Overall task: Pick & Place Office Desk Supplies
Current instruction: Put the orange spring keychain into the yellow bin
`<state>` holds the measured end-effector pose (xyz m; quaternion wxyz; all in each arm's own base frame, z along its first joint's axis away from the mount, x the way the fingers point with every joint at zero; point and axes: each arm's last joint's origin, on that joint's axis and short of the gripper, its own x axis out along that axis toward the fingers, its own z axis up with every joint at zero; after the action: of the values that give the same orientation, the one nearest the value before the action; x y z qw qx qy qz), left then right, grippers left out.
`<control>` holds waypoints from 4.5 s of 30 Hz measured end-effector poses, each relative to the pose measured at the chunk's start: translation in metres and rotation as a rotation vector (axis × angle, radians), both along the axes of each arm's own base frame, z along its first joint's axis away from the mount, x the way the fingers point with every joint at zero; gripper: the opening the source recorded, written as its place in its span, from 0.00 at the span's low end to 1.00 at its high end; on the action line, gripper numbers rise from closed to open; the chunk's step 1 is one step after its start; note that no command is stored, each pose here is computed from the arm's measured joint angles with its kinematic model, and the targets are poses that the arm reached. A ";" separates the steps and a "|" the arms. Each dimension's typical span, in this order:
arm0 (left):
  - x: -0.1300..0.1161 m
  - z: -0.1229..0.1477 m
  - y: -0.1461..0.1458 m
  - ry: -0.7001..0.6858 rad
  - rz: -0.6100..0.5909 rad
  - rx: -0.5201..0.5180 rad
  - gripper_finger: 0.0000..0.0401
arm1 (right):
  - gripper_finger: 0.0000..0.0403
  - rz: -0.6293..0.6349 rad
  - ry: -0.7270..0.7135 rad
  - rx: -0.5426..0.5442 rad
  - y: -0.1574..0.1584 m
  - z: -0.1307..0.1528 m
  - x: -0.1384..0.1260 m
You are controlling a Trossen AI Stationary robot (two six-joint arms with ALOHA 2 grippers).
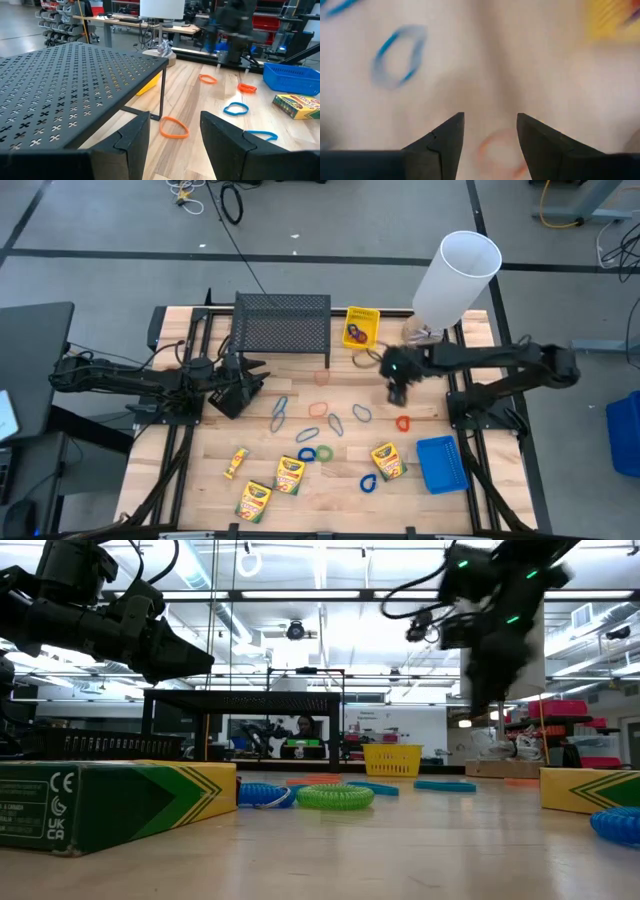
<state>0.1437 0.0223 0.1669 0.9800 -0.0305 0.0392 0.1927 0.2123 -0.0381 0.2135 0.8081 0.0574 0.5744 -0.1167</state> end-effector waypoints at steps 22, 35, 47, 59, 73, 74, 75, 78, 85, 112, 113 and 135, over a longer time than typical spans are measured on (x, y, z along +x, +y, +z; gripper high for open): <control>0.001 0.002 -0.001 -0.007 -0.039 0.028 0.45 | 0.47 0.003 0.267 0.132 0.058 -0.032 0.003; 0.001 0.012 -0.002 -0.093 -0.089 0.092 0.45 | 0.47 0.057 0.396 0.059 0.057 -0.056 0.010; 0.001 0.014 -0.002 -0.117 -0.088 0.108 0.45 | 0.47 0.092 0.392 0.097 0.059 -0.055 0.011; 0.001 0.014 -0.002 -0.121 -0.087 0.091 0.45 | 0.47 0.130 0.390 0.112 0.060 -0.066 0.018; 0.001 0.014 -0.002 -0.119 -0.080 0.098 0.45 | 0.34 0.206 0.488 0.050 0.078 -0.091 0.023; 0.001 0.014 -0.002 -0.119 -0.080 0.098 0.45 | 0.30 0.206 0.487 0.050 0.079 -0.091 0.022; 0.001 0.014 -0.002 -0.119 -0.080 0.098 0.45 | 0.25 0.203 0.486 0.051 0.079 -0.091 0.023; 0.001 0.014 -0.002 -0.119 -0.080 0.098 0.45 | 0.09 0.191 0.482 0.057 0.079 -0.091 0.023; 0.001 0.014 -0.002 -0.119 -0.080 0.098 0.45 | 0.03 0.196 0.484 0.053 0.079 -0.090 0.023; 0.001 0.014 -0.002 -0.119 -0.080 0.098 0.45 | 0.00 0.343 -0.195 -0.102 0.090 -0.049 0.083; 0.001 0.014 -0.002 -0.119 -0.080 0.098 0.45 | 0.00 0.347 -0.234 -0.114 0.090 -0.047 0.087; 0.001 0.014 -0.002 -0.119 -0.081 0.097 0.45 | 0.00 0.454 -0.985 -0.250 0.005 0.001 0.124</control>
<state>0.1447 0.0202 0.1812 0.9879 0.0074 -0.0273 0.1526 0.3366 -0.0332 0.2149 0.9867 -0.1163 0.1084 0.0334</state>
